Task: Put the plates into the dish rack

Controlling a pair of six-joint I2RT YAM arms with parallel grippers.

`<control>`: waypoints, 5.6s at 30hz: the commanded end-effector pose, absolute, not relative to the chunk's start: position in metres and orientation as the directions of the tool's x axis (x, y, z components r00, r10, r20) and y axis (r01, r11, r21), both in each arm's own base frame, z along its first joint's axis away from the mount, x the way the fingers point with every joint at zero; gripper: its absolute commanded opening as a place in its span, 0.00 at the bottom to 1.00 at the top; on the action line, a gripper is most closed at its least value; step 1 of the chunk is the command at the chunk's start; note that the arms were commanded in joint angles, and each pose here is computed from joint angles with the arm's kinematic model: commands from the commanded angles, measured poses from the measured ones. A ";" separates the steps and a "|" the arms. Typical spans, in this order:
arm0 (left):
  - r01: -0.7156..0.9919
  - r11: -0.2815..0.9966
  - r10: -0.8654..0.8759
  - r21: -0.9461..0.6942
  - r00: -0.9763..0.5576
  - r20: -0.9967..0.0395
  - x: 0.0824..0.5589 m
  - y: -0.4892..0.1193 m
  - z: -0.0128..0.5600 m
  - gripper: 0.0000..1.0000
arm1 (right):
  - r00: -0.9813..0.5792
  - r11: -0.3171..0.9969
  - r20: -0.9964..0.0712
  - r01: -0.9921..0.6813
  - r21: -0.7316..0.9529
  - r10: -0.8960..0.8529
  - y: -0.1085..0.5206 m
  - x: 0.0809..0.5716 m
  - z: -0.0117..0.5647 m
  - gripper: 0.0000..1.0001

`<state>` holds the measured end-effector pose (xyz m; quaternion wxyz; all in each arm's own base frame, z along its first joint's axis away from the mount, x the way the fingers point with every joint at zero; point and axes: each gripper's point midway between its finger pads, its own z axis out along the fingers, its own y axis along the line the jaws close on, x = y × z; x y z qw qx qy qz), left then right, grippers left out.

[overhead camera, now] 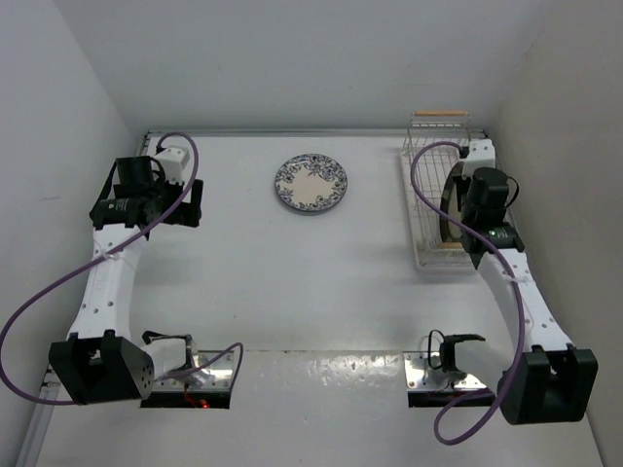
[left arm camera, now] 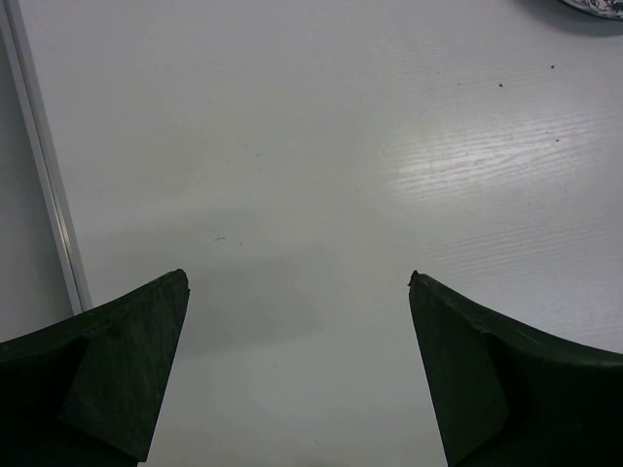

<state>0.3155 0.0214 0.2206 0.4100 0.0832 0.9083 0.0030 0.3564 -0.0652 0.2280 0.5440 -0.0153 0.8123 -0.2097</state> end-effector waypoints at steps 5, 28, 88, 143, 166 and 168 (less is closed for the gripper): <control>0.135 0.989 0.138 0.068 -0.623 -0.770 0.318 0.023 0.229 1.00 | -0.230 0.928 -0.914 0.089 -0.362 -0.335 -0.042 0.365 0.254 0.16; 0.064 0.996 0.088 0.061 -0.653 -0.752 0.304 0.047 0.213 1.00 | -0.455 0.943 -0.863 -0.129 0.308 0.220 0.136 0.428 0.248 0.50; 0.148 0.978 0.206 0.146 -0.781 -0.590 0.291 0.057 0.117 1.00 | -0.072 0.872 -0.907 -0.253 0.418 0.414 0.152 0.431 0.347 0.00; 0.193 0.974 0.224 0.117 -0.774 -0.592 0.294 0.042 0.119 1.00 | -0.272 0.852 -0.887 0.278 -0.444 -0.373 -0.027 0.375 0.264 0.00; 0.190 0.975 0.223 0.117 -0.786 -0.576 0.296 0.044 0.115 1.00 | -0.156 0.875 -0.911 0.256 -0.411 -0.382 -0.025 0.374 0.333 0.76; 0.190 0.975 0.223 0.117 -0.786 -0.576 0.296 0.044 0.115 1.00 | -0.128 0.882 -0.922 0.269 -0.386 -0.365 -0.025 0.371 0.347 0.79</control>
